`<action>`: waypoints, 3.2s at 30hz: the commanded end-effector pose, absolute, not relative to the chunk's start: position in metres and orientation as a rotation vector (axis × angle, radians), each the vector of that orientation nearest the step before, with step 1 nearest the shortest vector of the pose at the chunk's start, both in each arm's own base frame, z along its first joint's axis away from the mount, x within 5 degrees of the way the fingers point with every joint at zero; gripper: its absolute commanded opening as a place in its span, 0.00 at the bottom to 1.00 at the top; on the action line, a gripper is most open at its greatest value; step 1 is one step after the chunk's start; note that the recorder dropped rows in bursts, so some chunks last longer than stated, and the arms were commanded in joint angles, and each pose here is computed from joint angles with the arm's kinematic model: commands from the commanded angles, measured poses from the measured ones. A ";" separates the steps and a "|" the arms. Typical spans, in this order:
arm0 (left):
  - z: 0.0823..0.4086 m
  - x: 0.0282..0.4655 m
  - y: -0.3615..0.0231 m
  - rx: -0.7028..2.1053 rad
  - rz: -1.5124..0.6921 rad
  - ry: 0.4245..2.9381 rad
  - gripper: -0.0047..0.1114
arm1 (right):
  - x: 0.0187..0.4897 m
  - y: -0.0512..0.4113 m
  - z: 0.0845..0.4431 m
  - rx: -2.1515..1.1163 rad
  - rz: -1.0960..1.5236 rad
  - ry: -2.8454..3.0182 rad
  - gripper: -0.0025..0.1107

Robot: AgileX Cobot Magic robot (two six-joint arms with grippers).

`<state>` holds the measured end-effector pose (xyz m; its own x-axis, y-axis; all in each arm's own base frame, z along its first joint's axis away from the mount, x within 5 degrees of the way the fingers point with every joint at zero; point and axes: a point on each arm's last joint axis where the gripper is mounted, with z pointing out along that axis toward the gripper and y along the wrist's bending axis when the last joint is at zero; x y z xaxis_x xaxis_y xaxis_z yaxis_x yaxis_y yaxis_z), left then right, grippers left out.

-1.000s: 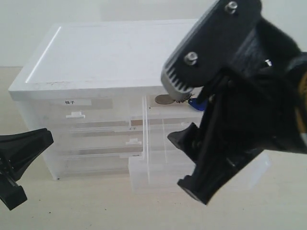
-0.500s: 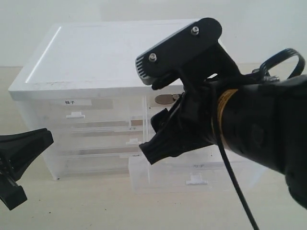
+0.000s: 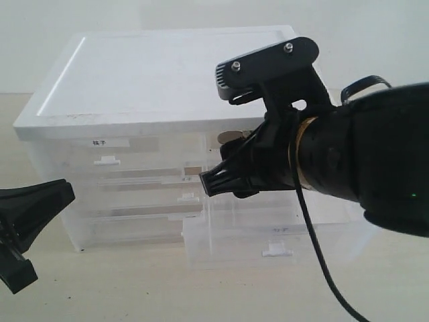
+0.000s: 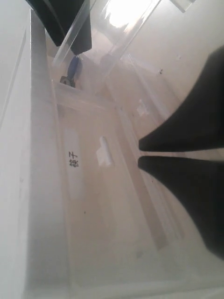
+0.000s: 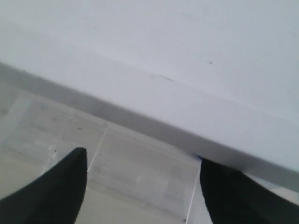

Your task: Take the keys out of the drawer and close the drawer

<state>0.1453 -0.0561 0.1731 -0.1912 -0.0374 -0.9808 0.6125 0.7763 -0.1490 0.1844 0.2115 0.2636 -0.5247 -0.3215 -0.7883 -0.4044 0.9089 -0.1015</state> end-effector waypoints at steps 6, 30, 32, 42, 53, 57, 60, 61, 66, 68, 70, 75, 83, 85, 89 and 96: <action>0.174 0.145 -0.058 0.479 -0.641 1.659 0.08 | 0.197 0.219 0.258 -0.498 0.098 2.077 0.57; 0.175 0.145 -0.058 0.482 -0.644 1.655 0.08 | 0.197 0.221 0.251 -0.584 0.037 2.087 0.02; 0.175 0.145 -0.058 0.480 -0.644 1.655 0.08 | 0.193 0.218 0.259 -0.588 0.071 2.089 0.02; 0.174 0.144 -0.058 0.491 -0.647 1.656 0.08 | 0.159 0.200 0.296 -0.982 0.099 1.983 0.09; 0.175 0.144 -0.059 0.499 -0.652 1.652 0.08 | 0.091 0.164 0.313 -1.637 0.010 1.864 0.52; 0.174 0.143 -0.059 0.511 -0.656 1.652 0.08 | 0.088 0.165 0.305 -1.803 -0.061 1.828 0.52; 0.174 0.143 -0.060 0.515 -0.657 1.652 0.08 | 0.094 0.167 0.304 -1.821 -0.139 1.785 0.52; 0.174 0.143 -0.060 0.515 -0.657 1.652 0.08 | 0.096 0.168 0.303 -1.829 -0.172 1.773 0.52; 0.174 0.143 -0.060 0.515 -0.657 1.652 0.08 | 0.103 0.172 0.298 -1.840 -0.265 1.750 0.52; 0.174 0.143 -0.060 0.515 -0.657 1.652 0.08 | 0.105 0.175 0.294 -1.844 -0.284 1.762 0.52; 0.174 0.143 -0.060 0.515 -0.657 1.652 0.08 | 0.107 0.179 0.289 -1.851 -0.298 1.784 0.52; 0.174 0.143 -0.060 0.518 -0.660 1.653 0.08 | 0.114 0.186 0.281 -1.826 -0.366 1.813 0.51; 0.176 0.142 -0.060 0.516 -0.670 1.634 0.08 | 0.115 0.184 0.281 -1.814 -0.391 1.813 0.03; 0.175 0.142 -0.060 0.516 -0.668 1.637 0.08 | 0.115 0.184 0.281 -1.815 -0.388 1.819 0.02; 0.175 0.142 -0.060 0.516 -0.668 1.637 0.08 | 0.112 0.183 0.279 -1.821 -0.367 1.862 0.02; 0.176 0.143 -0.060 0.510 -0.662 1.635 0.08 | 0.110 0.177 0.277 -1.900 -0.429 1.882 0.02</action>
